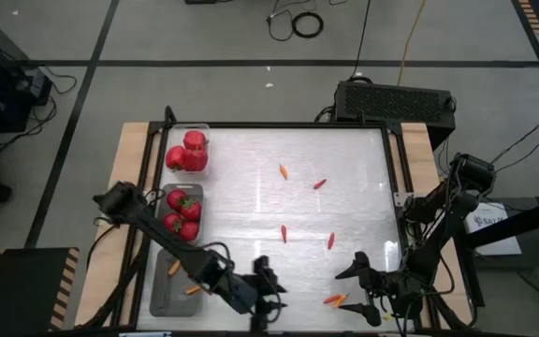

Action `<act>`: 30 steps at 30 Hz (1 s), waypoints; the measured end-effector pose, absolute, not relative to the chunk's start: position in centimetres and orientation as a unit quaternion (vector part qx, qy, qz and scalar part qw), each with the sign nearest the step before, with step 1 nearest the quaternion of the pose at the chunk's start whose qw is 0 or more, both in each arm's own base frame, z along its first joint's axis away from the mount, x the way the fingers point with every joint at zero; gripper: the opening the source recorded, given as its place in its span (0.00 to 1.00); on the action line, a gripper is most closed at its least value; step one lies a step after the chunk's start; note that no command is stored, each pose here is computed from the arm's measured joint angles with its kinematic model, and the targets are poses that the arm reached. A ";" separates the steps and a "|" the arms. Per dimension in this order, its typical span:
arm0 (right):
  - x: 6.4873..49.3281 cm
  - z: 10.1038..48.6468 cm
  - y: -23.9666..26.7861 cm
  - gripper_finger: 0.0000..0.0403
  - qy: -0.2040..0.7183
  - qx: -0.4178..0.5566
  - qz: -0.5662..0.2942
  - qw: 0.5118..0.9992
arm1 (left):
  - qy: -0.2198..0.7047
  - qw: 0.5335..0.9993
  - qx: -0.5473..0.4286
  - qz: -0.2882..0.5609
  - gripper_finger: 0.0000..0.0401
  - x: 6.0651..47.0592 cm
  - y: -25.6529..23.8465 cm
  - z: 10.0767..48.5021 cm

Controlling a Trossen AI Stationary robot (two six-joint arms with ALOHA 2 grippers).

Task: Sort produce into baskets
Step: Put the bottom center red chili pepper into the bottom black transparent bin

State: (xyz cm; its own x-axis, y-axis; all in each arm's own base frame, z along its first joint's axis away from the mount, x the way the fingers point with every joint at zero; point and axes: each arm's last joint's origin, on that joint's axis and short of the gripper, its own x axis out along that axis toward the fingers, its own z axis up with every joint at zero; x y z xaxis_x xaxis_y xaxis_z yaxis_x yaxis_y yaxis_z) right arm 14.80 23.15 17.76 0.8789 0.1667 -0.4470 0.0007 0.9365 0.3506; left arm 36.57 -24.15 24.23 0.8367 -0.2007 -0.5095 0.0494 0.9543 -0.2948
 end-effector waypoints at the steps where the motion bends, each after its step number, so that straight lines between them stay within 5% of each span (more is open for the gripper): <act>1: 14.8 17.7 23.1 0.95 0.243 0.172 0.043 0.954 | 0.254 0.957 -0.118 -0.071 0.43 37.2 -24.5 23.6; 9: 14.7 17.5 23.0 0.95 0.253 0.180 0.032 0.950 | 0.154 0.983 -0.066 -0.079 0.43 43.0 -26.5 17.9; 16: 14.7 17.4 22.9 0.95 0.258 0.183 0.026 0.948 | 0.184 0.980 -0.032 -0.061 0.43 46.8 -28.7 14.5; 30: 14.6 17.3 22.7 0.95 0.255 0.177 0.014 0.951 | 0.198 0.980 -0.020 -0.002 0.43 48.5 -27.5 13.3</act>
